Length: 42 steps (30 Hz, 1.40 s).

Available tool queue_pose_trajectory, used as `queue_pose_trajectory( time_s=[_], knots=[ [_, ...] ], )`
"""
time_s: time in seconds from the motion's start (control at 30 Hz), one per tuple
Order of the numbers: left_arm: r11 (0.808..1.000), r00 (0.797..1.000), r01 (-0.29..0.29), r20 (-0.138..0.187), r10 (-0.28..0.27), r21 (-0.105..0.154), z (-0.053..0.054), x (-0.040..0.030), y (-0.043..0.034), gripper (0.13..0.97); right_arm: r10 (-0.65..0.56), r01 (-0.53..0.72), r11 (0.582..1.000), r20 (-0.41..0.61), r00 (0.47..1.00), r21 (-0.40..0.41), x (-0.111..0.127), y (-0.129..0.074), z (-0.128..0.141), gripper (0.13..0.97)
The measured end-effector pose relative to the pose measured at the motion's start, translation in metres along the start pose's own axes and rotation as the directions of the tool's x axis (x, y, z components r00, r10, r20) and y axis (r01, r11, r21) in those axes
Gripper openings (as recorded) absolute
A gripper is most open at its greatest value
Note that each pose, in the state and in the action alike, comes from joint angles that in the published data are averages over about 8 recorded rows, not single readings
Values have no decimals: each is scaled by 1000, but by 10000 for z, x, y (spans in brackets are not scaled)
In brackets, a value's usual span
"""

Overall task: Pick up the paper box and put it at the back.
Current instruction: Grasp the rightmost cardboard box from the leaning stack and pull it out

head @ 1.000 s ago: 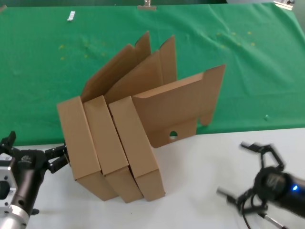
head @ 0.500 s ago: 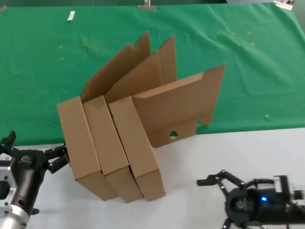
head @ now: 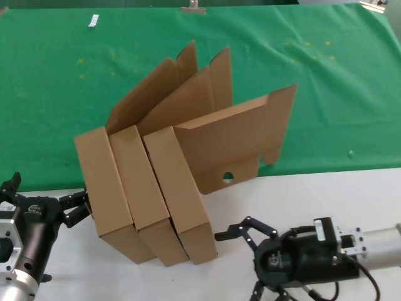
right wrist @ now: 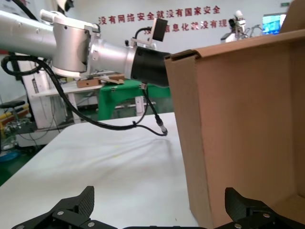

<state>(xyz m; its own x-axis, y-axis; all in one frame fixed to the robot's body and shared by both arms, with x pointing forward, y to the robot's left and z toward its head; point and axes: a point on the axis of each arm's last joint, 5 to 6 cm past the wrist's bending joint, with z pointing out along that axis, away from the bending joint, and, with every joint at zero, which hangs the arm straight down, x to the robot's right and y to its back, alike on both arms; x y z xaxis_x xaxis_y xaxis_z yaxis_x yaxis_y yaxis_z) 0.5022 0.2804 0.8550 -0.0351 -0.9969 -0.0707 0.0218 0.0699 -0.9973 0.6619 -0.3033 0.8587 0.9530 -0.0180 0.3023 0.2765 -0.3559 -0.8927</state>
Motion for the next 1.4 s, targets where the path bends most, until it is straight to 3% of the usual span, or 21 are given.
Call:
queue_pose_trajectory(
  time_s=[0.33,0.6,0.73,1.4],
  knots=[
    [1000,1000,0,0,0,0,0,0,0,966,-29,29,1000,48,998,-1,83,-105,206,932],
    [1000,1000,0,0,0,0,0,0,0,966,-49,51,998,49,998,-26,164,-172,276,832],
    [1000,1000,0,0,0,0,0,0,0,966,-59,61,997,42,997,-50,207,-197,270,832],
    [1000,1000,0,0,0,0,0,0,0,966,-66,62,991,-33,997,-121,362,-266,110,412]
  ],
)
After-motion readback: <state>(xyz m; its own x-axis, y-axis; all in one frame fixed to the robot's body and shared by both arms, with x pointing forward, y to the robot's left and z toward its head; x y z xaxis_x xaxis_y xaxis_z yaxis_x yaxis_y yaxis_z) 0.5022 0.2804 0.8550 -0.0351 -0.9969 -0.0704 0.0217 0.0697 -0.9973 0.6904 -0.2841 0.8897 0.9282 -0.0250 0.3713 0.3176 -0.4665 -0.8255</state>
